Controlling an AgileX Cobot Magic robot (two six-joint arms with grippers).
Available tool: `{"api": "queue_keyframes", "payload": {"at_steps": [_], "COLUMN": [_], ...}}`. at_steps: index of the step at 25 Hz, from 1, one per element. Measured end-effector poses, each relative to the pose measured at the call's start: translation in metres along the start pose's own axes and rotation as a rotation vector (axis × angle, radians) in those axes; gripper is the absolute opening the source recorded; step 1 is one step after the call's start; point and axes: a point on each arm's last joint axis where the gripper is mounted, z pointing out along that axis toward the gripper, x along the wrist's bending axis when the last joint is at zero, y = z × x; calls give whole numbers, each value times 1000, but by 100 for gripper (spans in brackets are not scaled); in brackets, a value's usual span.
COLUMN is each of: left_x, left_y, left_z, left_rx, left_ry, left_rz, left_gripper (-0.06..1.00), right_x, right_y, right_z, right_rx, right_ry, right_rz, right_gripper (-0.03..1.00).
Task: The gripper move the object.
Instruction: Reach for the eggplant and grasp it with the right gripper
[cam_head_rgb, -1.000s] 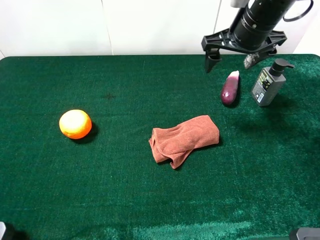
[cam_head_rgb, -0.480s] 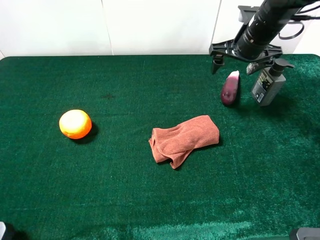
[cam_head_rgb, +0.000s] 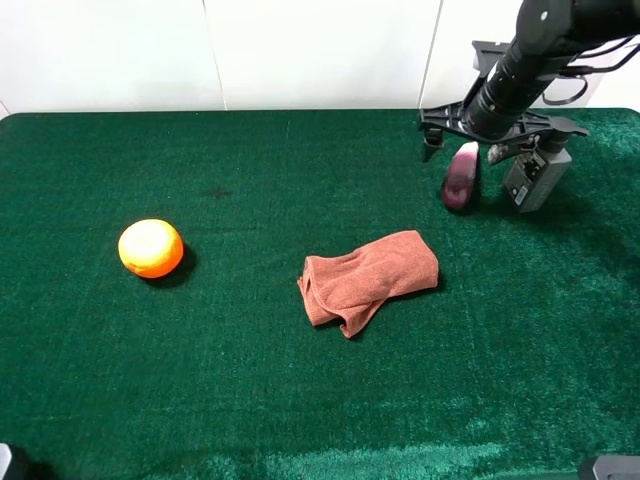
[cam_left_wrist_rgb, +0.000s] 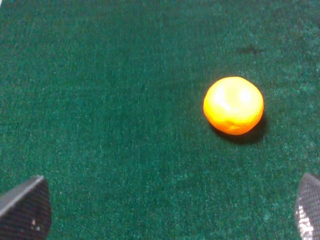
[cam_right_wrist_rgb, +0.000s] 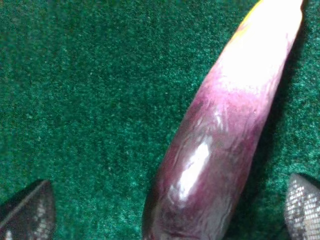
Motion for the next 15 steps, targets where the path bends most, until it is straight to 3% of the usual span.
{"api": "queue_keyframes", "payload": {"at_steps": [15], "left_x": [0], "left_y": [0], "left_z": [0], "left_rx": [0], "left_ry": [0], "left_rz": [0], "left_gripper": [99], "right_x": [-6], "right_y": [-6], "right_z": [31], "right_rx": [34], "right_ry": [-17], "right_rz": [-2], "right_gripper": [70]}}
